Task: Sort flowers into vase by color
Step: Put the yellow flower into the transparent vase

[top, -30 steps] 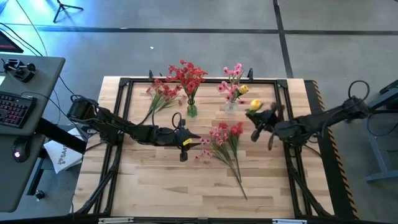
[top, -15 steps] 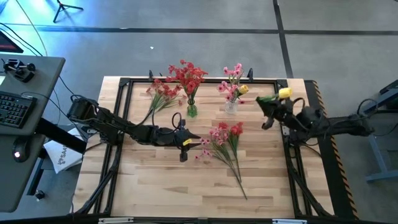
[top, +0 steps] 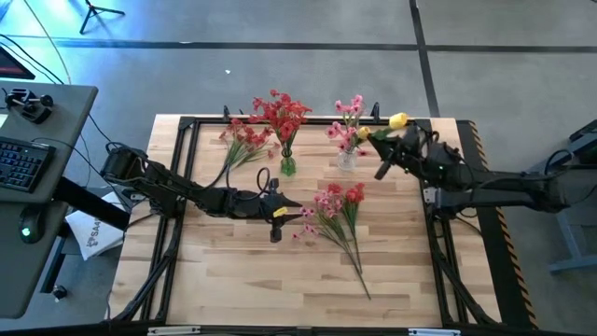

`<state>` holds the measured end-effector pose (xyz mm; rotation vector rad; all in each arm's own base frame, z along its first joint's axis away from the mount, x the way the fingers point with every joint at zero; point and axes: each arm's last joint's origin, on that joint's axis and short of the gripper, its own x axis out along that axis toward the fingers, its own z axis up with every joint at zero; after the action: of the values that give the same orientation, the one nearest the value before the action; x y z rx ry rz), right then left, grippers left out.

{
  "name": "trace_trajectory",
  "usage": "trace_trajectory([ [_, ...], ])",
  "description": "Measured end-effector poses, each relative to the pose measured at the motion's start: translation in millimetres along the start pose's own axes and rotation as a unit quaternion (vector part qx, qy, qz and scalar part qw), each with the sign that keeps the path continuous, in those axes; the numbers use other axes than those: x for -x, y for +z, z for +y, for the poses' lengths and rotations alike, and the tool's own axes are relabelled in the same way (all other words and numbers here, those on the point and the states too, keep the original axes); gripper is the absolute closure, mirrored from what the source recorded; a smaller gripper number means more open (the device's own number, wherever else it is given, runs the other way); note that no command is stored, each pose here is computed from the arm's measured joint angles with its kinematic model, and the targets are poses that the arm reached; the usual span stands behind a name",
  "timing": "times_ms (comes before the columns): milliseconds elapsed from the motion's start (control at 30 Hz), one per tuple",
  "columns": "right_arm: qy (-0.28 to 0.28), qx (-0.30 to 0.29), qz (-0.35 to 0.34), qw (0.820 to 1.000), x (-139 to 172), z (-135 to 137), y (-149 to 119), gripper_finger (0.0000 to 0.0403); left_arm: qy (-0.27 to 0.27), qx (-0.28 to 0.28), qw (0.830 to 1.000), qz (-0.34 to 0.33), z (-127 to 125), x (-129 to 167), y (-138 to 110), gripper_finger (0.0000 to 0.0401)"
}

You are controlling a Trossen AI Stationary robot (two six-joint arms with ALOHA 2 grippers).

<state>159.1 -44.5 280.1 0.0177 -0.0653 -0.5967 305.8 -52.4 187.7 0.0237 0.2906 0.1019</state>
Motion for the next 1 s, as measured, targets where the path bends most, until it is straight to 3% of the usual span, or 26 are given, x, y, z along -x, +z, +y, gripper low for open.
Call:
trace_trajectory([
  [333, -0.043, -0.056, 0.071, 0.995, -23, -10, -11, 0.0402, 0.001, 0.0, 1.0, 0.0, 0, 0, 0, 0.0281],
  [667, -0.06, -0.05, 0.125, 0.989, -40, -10, -32, 0.0371, 0.001, 0.0, 1.0, 0.001, 0, 0, 0, 0.0281],
  [800, -0.056, -0.05, 0.149, 0.986, -41, -9, -38, 0.0339, 0.001, 0.0, 1.0, 0.001, 0, 0, 0, 0.0281],
  [1000, -0.032, -0.057, 0.187, 0.98, -33, -9, -41, 0.0252, 0.001, 0.0, 1.0, 0.001, 0, 0, 0, 0.0281],
])
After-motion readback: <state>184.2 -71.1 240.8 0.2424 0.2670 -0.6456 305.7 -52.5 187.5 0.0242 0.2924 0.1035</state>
